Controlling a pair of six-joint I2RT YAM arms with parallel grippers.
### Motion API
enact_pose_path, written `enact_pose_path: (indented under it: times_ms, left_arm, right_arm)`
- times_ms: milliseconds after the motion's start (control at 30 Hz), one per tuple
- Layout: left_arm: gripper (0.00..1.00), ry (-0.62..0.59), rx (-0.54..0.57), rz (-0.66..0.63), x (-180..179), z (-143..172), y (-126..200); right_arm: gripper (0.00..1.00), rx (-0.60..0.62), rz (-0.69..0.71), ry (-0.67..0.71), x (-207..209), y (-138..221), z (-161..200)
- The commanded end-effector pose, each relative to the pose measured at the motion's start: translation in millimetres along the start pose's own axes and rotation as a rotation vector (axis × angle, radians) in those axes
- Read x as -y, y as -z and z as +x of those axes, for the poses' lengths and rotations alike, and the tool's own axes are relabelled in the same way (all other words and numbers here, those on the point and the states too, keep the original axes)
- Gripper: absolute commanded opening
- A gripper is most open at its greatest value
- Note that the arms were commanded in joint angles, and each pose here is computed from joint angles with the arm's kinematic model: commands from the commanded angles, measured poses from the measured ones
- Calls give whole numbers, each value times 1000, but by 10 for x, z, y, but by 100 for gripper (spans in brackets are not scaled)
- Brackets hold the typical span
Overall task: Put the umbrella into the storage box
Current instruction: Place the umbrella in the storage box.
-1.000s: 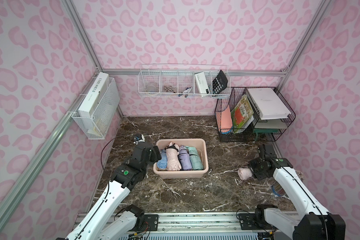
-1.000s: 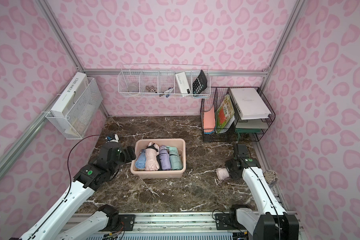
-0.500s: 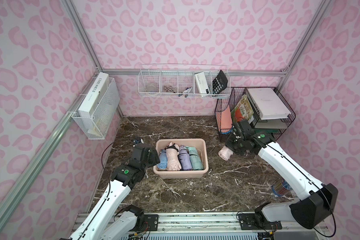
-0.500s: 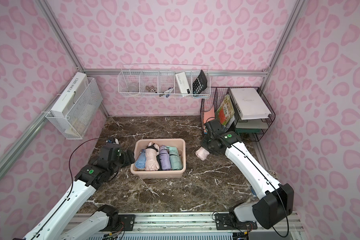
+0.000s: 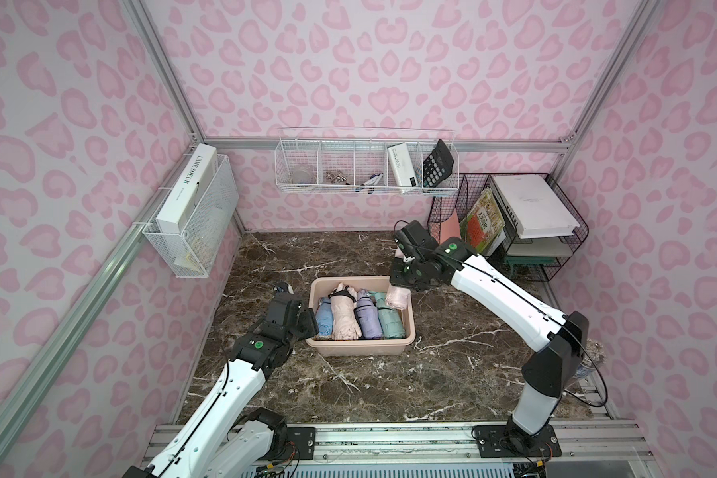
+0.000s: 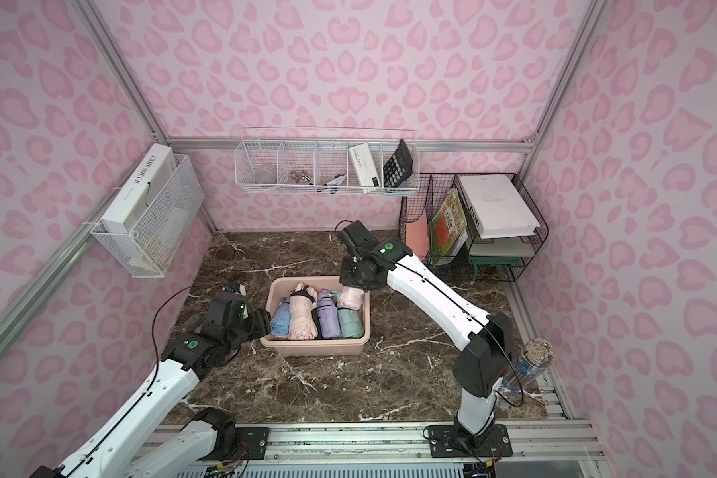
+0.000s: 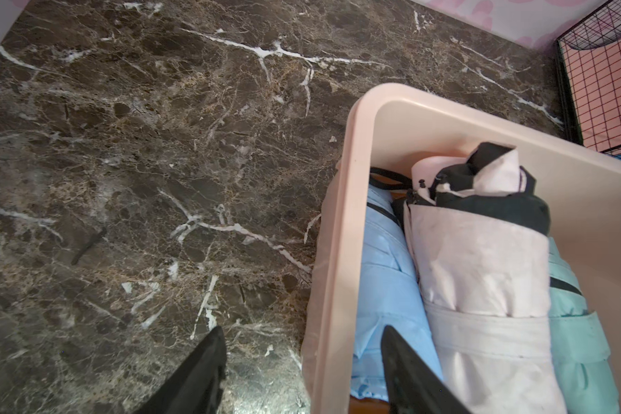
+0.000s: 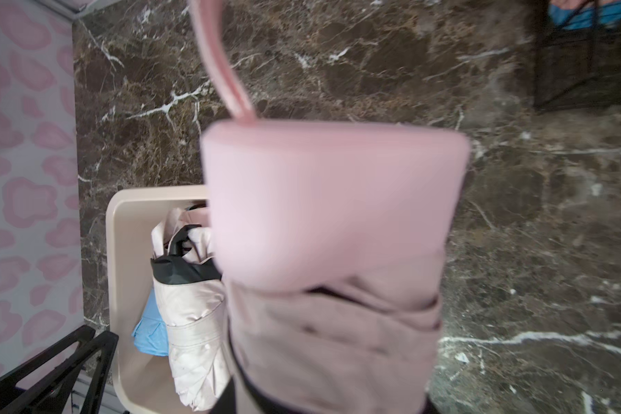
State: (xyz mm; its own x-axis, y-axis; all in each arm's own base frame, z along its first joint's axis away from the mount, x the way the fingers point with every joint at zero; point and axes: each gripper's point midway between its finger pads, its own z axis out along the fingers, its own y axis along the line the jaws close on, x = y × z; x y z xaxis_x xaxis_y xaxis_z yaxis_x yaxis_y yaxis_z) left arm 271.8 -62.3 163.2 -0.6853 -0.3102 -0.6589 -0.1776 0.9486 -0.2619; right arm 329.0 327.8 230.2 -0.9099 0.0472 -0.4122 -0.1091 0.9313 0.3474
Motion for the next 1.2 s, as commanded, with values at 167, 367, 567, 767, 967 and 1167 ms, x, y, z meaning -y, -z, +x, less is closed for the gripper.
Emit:
enact_pose_path:
  times_ms: [167, 367, 567, 767, 967, 1167]
  left_arm:
    - [55, -17, -12, 58, 125, 16, -108]
    - [41, -11, -39, 51, 119, 70, -177]
    - [30, -21, -97, 70, 176, 145, -211]
    - [21, -40, -116, 117, 274, 167, -260]
    - [16, -38, -121, 156, 370, 164, -285]
    - [16, -54, -122, 184, 564, 177, -311]
  right_arm:
    - [22, -151, -39, 167, -413, -429, 367]
    - [24, -231, -27, 217, -485, -713, 625]
    - [41, -254, -41, 230, -549, -808, 709]
    - [58, -175, -30, 207, -516, -636, 497]
    - [61, -65, -23, 177, -366, -316, 186]
    - [58, 110, -100, 98, 58, 84, -101]
